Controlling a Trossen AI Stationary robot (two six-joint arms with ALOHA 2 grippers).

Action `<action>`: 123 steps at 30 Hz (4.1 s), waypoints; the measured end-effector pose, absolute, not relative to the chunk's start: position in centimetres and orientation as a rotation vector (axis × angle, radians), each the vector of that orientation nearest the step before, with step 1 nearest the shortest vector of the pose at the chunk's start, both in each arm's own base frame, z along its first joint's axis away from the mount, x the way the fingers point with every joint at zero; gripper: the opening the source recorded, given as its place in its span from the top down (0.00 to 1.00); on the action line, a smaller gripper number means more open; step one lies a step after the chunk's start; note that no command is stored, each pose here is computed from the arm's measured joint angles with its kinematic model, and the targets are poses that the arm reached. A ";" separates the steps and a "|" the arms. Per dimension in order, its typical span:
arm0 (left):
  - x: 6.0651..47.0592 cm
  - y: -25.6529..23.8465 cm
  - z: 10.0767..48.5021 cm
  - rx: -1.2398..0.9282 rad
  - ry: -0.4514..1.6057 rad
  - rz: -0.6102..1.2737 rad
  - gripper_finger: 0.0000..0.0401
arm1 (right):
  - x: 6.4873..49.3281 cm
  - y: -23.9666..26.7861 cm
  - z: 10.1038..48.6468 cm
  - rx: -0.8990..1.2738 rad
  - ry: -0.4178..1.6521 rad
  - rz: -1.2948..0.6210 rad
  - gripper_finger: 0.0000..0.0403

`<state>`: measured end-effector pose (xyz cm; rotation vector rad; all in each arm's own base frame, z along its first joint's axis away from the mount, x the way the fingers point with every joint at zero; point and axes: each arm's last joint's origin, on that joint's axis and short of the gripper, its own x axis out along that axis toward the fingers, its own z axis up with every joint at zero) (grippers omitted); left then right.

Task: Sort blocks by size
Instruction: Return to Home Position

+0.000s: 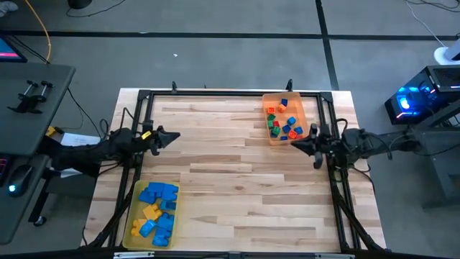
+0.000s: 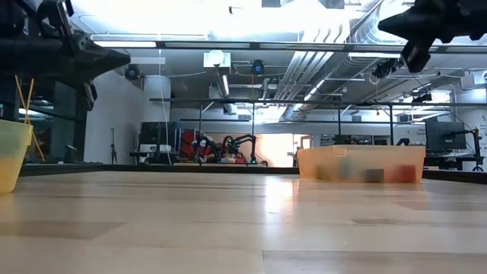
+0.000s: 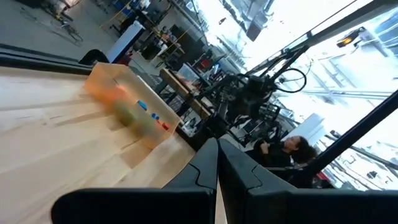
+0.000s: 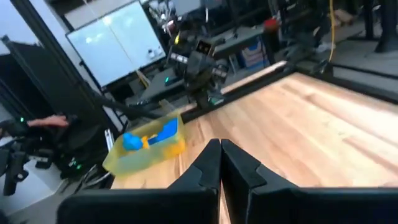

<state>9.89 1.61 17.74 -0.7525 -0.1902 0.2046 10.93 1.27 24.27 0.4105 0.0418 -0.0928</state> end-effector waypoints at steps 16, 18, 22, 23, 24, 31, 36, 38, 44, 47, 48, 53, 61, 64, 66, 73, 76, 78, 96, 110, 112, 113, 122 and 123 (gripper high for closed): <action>9.6 1.6 17.0 -0.752 -0.132 0.234 1.00 | 11.5 0.7 19.0 0.469 -0.204 -0.006 1.00; 9.6 1.6 17.0 -0.752 -0.133 0.234 1.00 | 11.6 0.7 18.6 0.435 -0.168 -0.016 1.00; 9.6 1.6 17.0 -0.752 -0.132 0.234 1.00 | 11.7 0.7 17.4 0.326 -0.055 -0.038 1.00; 9.6 1.6 17.0 -0.752 -0.133 0.234 1.00 | 11.7 0.7 16.8 0.293 -0.001 -0.047 1.00; 9.6 1.6 17.0 -0.752 -0.133 0.234 1.00 | 11.7 0.7 16.3 0.261 0.058 -0.055 1.00; 9.6 1.6 17.0 -0.753 -0.132 0.230 1.00 | 11.4 0.8 14.1 0.192 0.291 -0.060 1.00; 9.6 1.5 17.0 -0.753 -0.128 0.220 1.00 | 11.4 0.8 14.1 0.192 0.289 -0.057 1.00; 9.6 1.4 17.0 -0.753 -0.128 0.218 1.00 | 11.3 0.8 14.5 0.197 0.254 -0.052 1.00; 9.6 1.5 17.0 -0.753 -0.128 0.218 1.00 | 10.1 0.6 16.5 0.224 0.016 -0.023 0.99; 9.6 1.5 17.0 -0.753 -0.128 0.218 1.00 | 9.6 0.6 17.5 0.236 -0.096 -0.011 0.99; 9.6 1.4 17.0 -0.752 -0.126 0.218 1.00 | 9.6 0.6 17.6 0.237 -0.104 -0.012 0.99; 9.6 1.5 17.0 -0.753 -0.128 0.218 1.00 | 9.6 0.4 17.9 0.239 -0.144 -0.015 0.99; 9.6 1.4 17.0 -0.753 -0.127 0.218 1.00 | 9.7 0.3 17.6 0.235 -0.110 -0.032 0.99; 9.6 1.5 17.0 -0.753 -0.122 0.220 1.00 | 9.8 0.3 17.4 0.233 -0.082 -0.035 0.99; 9.6 1.5 17.0 -0.753 -0.122 0.220 1.00 | 9.8 0.3 17.3 0.233 -0.077 -0.036 0.99; 9.6 1.5 17.0 -0.753 -0.122 0.220 1.00 | 9.8 0.3 16.9 0.229 -0.033 -0.040 0.99; 9.6 1.5 17.0 -0.753 -0.121 0.220 1.00 | 9.8 0.3 16.9 0.229 -0.032 -0.039 0.99; 9.6 1.5 17.0 -0.753 -0.121 0.220 1.00 | 9.8 0.3 16.9 0.229 -0.033 -0.039 0.99; 9.6 1.5 17.0 -0.753 -0.121 0.221 1.00 | 9.8 0.3 16.9 0.229 -0.033 -0.040 0.99; 9.6 1.5 17.0 -0.753 -0.121 0.221 1.00 | 9.8 0.3 16.9 0.229 -0.033 -0.040 0.99; 9.6 1.5 17.0 -0.753 -0.121 0.221 1.00 | 9.8 0.3 16.9 0.229 -0.033 -0.040 0.99; 9.6 1.5 17.0 -0.753 -0.121 0.221 1.00 | 9.8 0.3 16.9 0.229 -0.033 -0.040 0.99; 9.6 1.5 17.0 -0.753 -0.121 0.221 1.00 | 9.8 0.3 16.9 0.229 -0.033 -0.040 0.99; 9.6 1.5 17.0 -0.753 -0.121 0.221 1.00 | 9.8 0.3 16.9 0.229 -0.033 -0.040 0.99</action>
